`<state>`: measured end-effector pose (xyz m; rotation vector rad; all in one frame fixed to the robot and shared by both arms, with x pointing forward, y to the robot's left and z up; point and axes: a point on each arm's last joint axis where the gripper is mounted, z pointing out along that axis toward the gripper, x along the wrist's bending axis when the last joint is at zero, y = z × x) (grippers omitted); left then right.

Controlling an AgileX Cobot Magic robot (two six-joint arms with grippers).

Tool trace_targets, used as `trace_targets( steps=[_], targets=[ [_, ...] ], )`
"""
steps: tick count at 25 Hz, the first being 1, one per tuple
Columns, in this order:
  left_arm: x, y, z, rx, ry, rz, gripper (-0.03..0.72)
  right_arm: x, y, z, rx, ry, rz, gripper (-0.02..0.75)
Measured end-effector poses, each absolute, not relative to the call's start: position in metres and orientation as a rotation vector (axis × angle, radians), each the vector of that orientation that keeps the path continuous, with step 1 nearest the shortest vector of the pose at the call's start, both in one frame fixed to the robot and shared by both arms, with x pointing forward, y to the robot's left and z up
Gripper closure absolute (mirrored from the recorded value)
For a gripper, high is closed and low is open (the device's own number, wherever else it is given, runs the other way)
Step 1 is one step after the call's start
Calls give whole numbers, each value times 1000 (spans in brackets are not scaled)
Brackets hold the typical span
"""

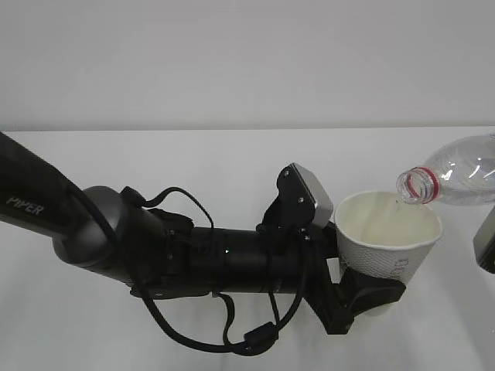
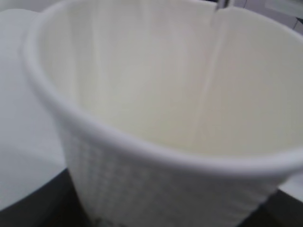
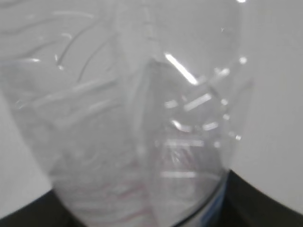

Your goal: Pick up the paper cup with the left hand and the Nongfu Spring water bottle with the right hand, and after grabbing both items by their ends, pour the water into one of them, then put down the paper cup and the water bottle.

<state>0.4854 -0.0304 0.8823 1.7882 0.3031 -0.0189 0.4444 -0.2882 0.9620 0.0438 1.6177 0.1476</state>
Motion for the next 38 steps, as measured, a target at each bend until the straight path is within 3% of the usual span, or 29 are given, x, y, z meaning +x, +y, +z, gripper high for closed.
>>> trace_targets(
  steps=[38],
  targets=[
    [485,-30,882,1788,303,-19,160,444,-288,962,30,1618,133,334]
  ],
)
